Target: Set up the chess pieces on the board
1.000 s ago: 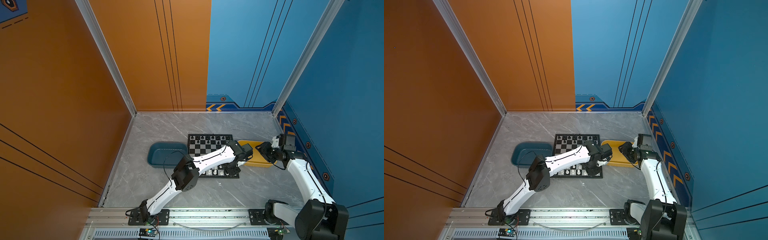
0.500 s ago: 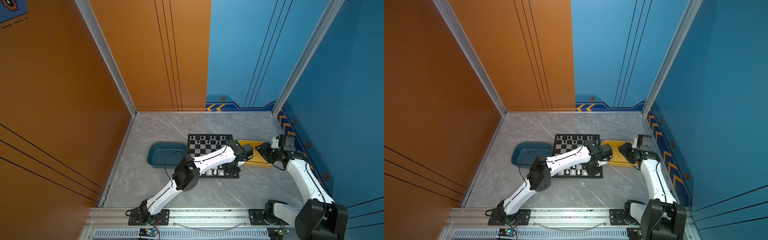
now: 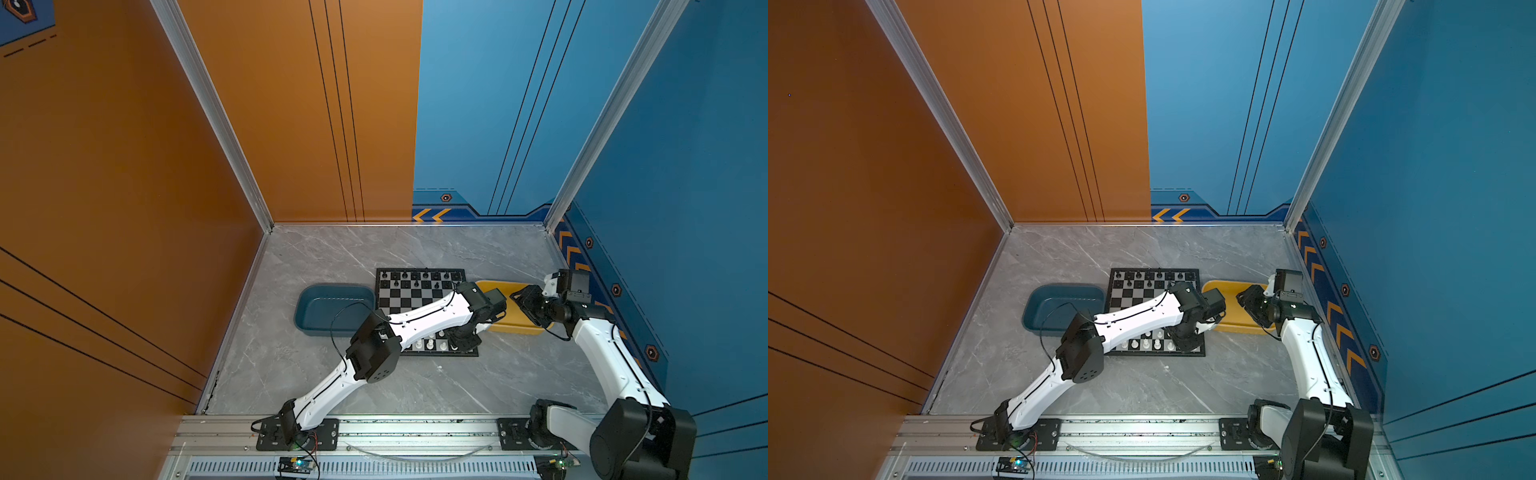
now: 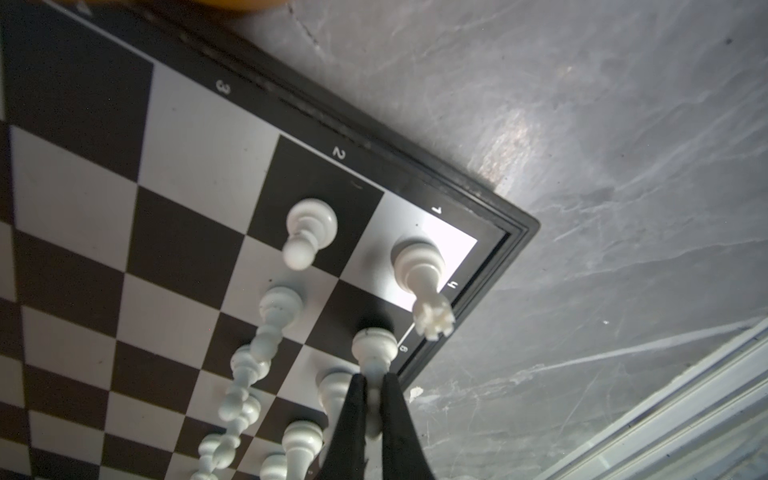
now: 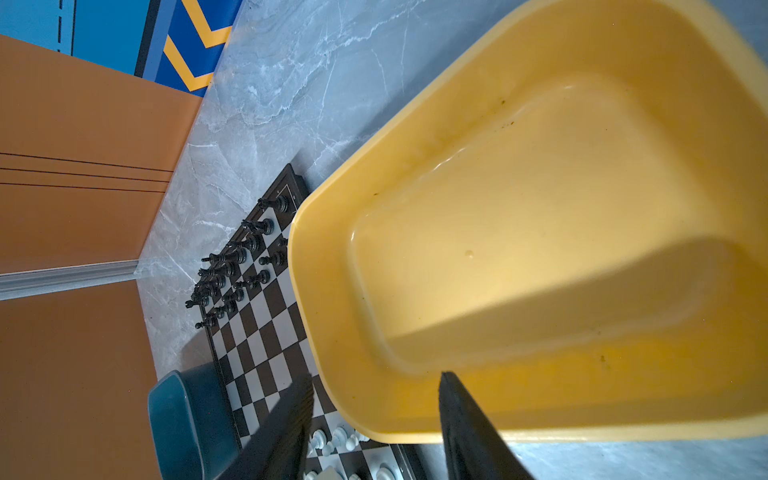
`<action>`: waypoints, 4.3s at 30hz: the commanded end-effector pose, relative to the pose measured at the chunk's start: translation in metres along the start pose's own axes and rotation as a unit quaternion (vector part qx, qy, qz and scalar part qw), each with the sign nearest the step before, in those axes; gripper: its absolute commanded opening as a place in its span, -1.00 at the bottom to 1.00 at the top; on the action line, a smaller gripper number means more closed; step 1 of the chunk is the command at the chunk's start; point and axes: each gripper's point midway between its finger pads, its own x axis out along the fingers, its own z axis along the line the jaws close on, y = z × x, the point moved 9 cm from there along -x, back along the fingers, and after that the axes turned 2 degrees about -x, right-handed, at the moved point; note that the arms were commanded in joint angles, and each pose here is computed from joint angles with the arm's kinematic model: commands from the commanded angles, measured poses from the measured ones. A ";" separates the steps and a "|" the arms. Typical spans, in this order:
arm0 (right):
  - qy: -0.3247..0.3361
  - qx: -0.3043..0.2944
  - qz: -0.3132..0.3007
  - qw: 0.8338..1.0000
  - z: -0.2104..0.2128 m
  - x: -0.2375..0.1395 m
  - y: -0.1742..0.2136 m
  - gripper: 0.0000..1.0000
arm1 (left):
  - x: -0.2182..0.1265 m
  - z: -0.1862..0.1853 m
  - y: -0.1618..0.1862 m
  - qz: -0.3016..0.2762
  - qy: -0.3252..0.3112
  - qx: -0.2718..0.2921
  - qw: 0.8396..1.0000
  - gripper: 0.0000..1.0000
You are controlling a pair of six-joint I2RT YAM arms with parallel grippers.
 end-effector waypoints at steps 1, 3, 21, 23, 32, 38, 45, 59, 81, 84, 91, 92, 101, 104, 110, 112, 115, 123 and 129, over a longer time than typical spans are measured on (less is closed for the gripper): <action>-0.005 -0.002 0.004 1.000 -0.003 0.003 0.001 0.03 | 0.005 0.001 0.002 0.019 -0.010 0.006 1.000 -1.00; -0.006 -0.003 0.004 1.000 -0.003 0.003 0.001 0.03 | 0.006 0.001 0.002 0.020 -0.009 0.006 1.000 -1.00; -0.006 -0.002 0.005 1.000 -0.003 0.004 0.002 0.04 | 0.010 0.001 -0.001 0.021 -0.010 0.004 1.000 -0.95; -0.006 -0.002 0.005 1.000 -0.003 0.004 0.002 0.04 | 0.010 0.001 -0.001 0.020 -0.009 0.004 1.000 -0.95; -0.006 -0.001 0.006 1.000 -0.004 0.004 0.002 0.04 | 0.012 0.001 -0.002 0.022 -0.008 0.004 1.000 -0.88; -0.006 -0.001 0.006 1.000 -0.004 0.005 0.002 0.04 | 0.011 0.002 -0.002 0.022 -0.009 0.004 1.000 -0.78; -0.006 -0.001 0.007 1.000 -0.004 0.005 0.002 0.04 | 0.012 0.001 -0.002 0.022 -0.010 0.004 1.000 -0.59; -0.007 -0.001 0.005 1.000 -0.004 0.004 0.002 0.04 | 0.009 0.002 -0.002 0.018 -0.013 0.003 1.000 -0.50; -0.011 -0.001 0.000 1.000 -0.003 0.000 0.003 0.04 | -0.024 0.003 -0.001 -0.017 -0.027 0.003 0.999 -0.27; -0.011 -0.001 0.000 1.000 -0.003 0.000 0.003 0.05 | -0.028 0.004 0.000 -0.019 -0.031 0.004 0.999 -0.26; -0.014 -0.001 -0.001 1.000 -0.002 -0.001 0.003 0.04 | -0.040 0.003 0.000 -0.031 -0.036 0.005 0.999 -0.25; -0.014 -0.001 -0.001 1.000 -0.002 -0.002 0.003 0.04 | -0.042 0.003 0.000 -0.033 -0.037 0.005 0.999 -0.25; -0.018 -0.002 -0.006 1.000 0.001 -0.005 0.002 0.05 | -0.066 0.004 0.004 -0.059 -0.051 0.007 0.997 -0.25; -0.020 -0.003 -0.007 1.000 0.002 -0.007 0.001 0.04 | -0.078 0.006 0.006 -0.073 -0.055 0.006 0.996 -0.25; -0.018 -0.009 -0.012 1.000 0.006 -0.013 0.000 0.04 | -0.115 0.018 0.014 -0.117 -0.073 -0.003 0.990 -0.25; -0.020 -0.011 -0.014 1.000 0.009 -0.016 -0.002 0.04 | -0.134 0.028 0.019 -0.137 -0.088 -0.016 0.986 -0.24; -0.025 -0.016 -0.021 0.999 0.014 -0.023 -0.005 0.04 | -0.169 0.051 0.031 -0.181 -0.109 -0.055 0.976 -0.22; -0.019 -0.041 -0.047 0.998 0.026 -0.048 -0.010 0.09 | -0.238 0.110 0.083 -0.317 -0.180 -0.149 0.919 -0.03; -0.029 -0.086 -0.067 0.994 0.041 -0.066 -0.019 0.95 | -0.260 0.145 0.155 -0.441 -0.233 -0.237 0.834 0.80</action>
